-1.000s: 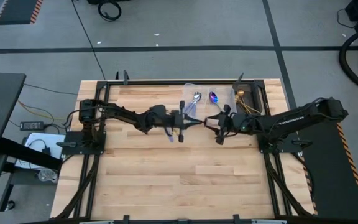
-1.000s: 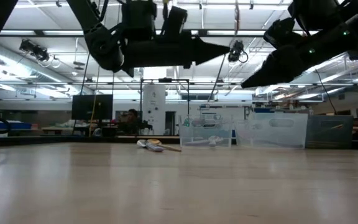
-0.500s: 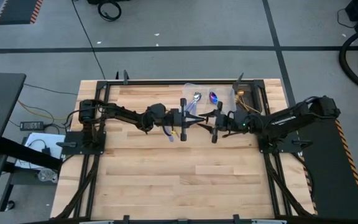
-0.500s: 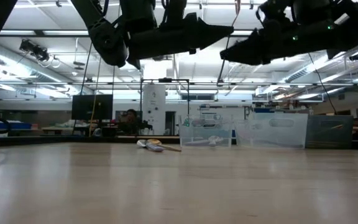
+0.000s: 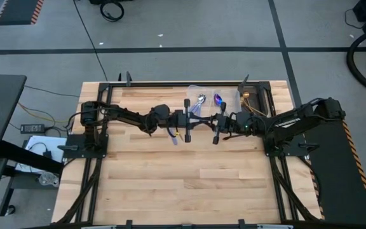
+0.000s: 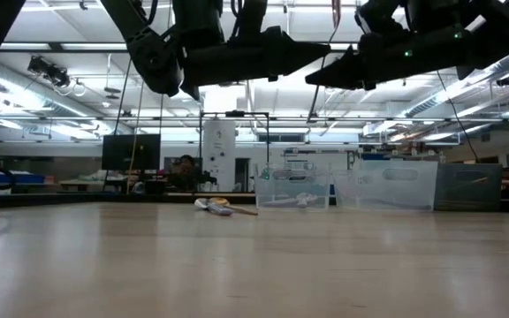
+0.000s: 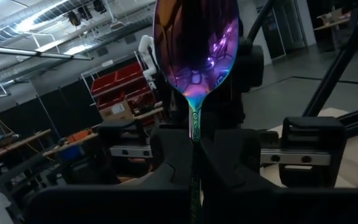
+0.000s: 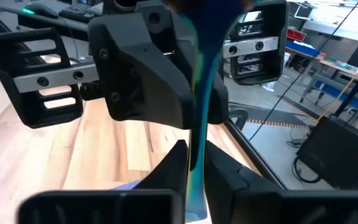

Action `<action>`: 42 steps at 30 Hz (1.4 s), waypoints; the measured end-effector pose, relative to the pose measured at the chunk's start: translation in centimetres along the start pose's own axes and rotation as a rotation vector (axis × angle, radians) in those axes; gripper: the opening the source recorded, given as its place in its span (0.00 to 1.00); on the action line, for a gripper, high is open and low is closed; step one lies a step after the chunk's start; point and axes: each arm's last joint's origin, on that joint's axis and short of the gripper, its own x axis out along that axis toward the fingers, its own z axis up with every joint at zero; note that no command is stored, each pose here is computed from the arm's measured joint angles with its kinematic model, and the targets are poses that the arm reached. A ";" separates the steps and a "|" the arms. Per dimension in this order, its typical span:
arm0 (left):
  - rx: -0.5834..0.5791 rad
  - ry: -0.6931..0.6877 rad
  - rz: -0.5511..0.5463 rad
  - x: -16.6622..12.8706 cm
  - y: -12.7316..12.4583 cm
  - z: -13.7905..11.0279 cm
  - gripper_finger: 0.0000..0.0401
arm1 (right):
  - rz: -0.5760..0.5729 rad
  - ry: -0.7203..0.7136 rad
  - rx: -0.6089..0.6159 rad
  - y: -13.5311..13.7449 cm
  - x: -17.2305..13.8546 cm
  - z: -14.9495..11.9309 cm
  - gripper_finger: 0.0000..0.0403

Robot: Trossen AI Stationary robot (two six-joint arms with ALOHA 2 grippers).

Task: Sort silverware by color (type)
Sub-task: Put the purple spoon into the right transparent bin

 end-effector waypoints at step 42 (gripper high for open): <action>-0.353 0.801 0.073 -3.9 2.1 -4.2 0.37 | -0.382 0.838 0.397 -8.5 -3.3 -4.2 0.10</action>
